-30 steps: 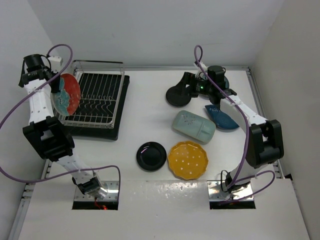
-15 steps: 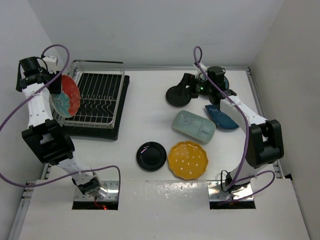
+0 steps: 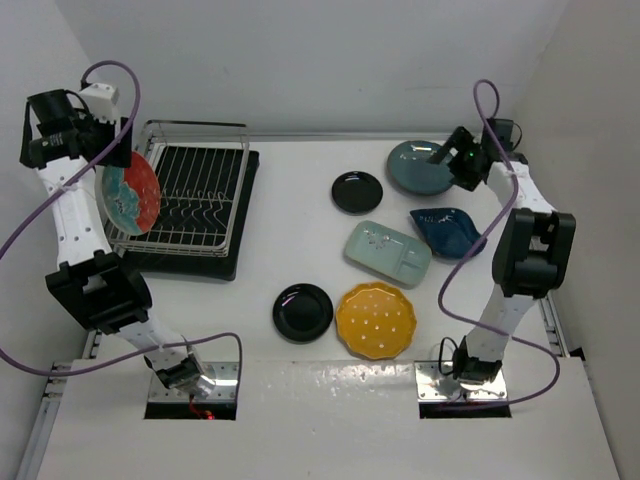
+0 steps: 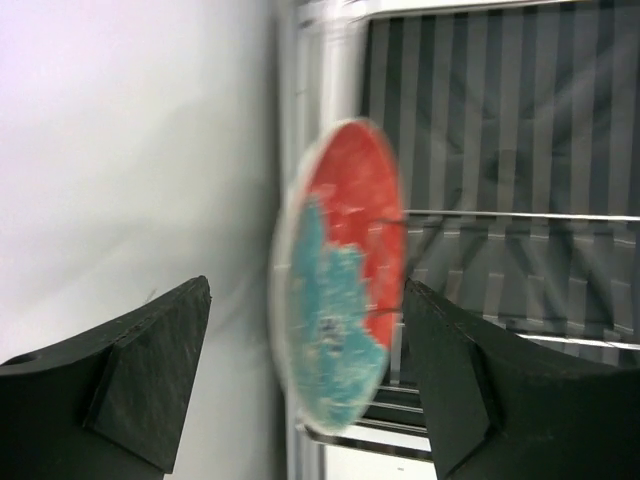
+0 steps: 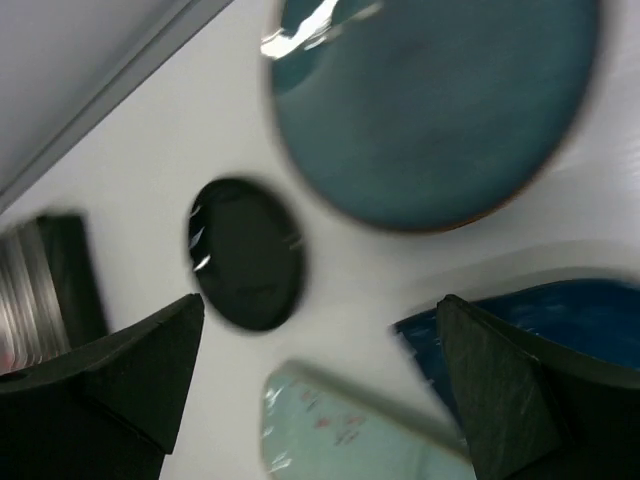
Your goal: Load the plates into the dish rack
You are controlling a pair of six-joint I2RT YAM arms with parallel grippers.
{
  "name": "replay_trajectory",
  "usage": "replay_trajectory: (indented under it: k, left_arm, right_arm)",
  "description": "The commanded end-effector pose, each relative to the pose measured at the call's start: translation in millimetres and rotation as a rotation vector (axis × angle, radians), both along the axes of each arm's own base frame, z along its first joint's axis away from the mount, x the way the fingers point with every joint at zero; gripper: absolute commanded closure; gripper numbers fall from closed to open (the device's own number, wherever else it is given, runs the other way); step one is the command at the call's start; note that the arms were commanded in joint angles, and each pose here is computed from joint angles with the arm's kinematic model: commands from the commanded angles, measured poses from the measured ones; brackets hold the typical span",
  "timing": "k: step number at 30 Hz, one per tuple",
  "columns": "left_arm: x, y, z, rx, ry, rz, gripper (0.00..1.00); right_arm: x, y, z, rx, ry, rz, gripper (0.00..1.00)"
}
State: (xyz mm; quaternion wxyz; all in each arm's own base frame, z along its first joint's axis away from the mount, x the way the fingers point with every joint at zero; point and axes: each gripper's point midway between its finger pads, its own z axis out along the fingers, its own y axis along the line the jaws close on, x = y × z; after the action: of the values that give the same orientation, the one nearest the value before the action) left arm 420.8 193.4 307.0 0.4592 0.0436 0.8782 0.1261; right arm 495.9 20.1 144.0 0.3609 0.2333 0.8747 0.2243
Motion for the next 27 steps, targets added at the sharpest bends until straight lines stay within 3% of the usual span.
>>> replay_trajectory:
  k: [1,4,5,7,8,18,19,22,23,24,27]
  left_arm:
    - [-3.3,-51.9,12.6,-0.059,-0.001,-0.146,0.18]
    - [-0.3,-74.9,8.6,-0.062,0.022,-0.203,0.18]
    - [0.3,-83.6,9.9,-0.056,0.028,-0.227,0.18]
    - [0.0,-91.8,7.6,-0.054,0.041,-0.251,0.18]
    - [0.5,-99.9,9.4,-0.054,0.043,-0.269,0.18]
    - [3.4,-132.2,10.0,0.030,0.082,-0.322,0.17]
    - [3.5,-132.0,10.1,0.038,0.082,-0.328,0.17]
    - [3.0,-140.7,8.5,0.036,0.091,-0.348,0.17]
    - [3.5,-144.6,8.5,0.036,0.091,-0.357,0.17]
    - [4.1,-151.0,8.6,0.031,0.088,-0.376,0.17]
    - [4.6,-157.2,8.7,0.026,0.086,-0.395,0.17]
  right_arm:
    - [10.9,-54.0,-36.1,-0.088,0.115,-0.163,0.14]
    - [41.1,-81.8,-34.1,-0.111,0.066,-0.201,0.38]
    - [48.0,-87.5,-58.1,-0.108,0.094,-0.207,0.41]
    - [61.0,-99.1,-59.8,-0.100,0.070,-0.223,0.38]
    - [62.1,-101.3,-82.5,-0.077,0.106,-0.225,0.37]
    - [79.9,-97.6,-153.3,0.096,0.147,-0.317,0.40]
    - [81.4,-93.8,-156.3,0.131,0.149,-0.323,0.44]
    - [87.0,-90.5,-169.4,0.227,0.134,-0.344,0.72]
    - [87.4,-88.9,-174.0,0.265,0.124,-0.367,0.90]
    - [89.2,-87.8,-172.7,0.280,0.106,-0.361,0.99]
    - [83.0,-87.1,-175.7,0.335,0.081,-0.381,1.00]
